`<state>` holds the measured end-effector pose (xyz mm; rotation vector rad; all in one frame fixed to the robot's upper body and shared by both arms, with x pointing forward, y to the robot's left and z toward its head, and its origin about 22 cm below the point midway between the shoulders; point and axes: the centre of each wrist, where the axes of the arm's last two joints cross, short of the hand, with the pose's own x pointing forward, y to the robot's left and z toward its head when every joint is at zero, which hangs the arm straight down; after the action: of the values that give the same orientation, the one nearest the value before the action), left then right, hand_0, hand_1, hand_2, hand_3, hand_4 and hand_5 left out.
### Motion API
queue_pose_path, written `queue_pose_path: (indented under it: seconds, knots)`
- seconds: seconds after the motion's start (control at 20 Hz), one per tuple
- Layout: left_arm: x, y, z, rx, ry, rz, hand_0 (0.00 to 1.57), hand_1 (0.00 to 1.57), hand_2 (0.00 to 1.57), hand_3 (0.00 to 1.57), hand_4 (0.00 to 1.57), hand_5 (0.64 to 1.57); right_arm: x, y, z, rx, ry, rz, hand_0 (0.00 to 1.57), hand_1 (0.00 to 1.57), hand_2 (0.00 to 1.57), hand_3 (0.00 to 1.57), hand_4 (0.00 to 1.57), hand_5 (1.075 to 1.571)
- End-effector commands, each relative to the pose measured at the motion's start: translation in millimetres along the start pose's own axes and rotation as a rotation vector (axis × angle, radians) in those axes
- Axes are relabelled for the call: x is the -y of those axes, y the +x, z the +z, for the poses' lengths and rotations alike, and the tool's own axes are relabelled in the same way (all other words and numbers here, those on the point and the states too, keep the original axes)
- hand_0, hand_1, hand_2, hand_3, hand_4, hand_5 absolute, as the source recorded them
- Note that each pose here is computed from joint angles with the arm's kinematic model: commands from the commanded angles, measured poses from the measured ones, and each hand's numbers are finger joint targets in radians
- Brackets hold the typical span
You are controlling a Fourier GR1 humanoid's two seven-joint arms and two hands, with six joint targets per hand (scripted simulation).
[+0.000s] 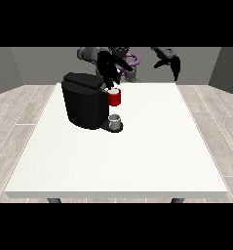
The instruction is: Insert the coffee pod into the coffee machine and close the lid
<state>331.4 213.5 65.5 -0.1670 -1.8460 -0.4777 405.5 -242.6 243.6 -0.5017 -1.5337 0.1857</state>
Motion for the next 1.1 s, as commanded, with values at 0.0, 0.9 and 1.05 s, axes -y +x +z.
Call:
queue_pose_path:
  seconds: [0.0, 0.9, 1.05]
  knots:
    - [5.6, 4.2, -8.5, 0.020, -0.025, 0.009, 0.00, 0.00, 0.00, 0.00, 0.40, 1.571, -26.9, 67.4, 19.6, 0.350, 0.119, -0.046, 0.00, 0.00, 0.00, 0.00, 0.00, 1.571]
    - [-1.8, 47.7, -34.7, 0.139, -0.094, -0.019, 0.00, 0.00, 0.00, 0.00, 0.35, 1.571, -39.5, 87.2, 7.8, 0.531, 0.106, -0.118, 0.00, 0.00, 0.00, 0.00, 0.00, 1.571]
    - [7.5, 41.9, -29.8, 0.106, -0.073, -0.010, 0.00, 0.00, 0.00, 0.00, 0.33, 1.571, -66.6, 75.4, 8.3, 0.541, 0.169, -0.117, 0.00, 0.00, 0.00, 0.00, 0.00, 1.571]
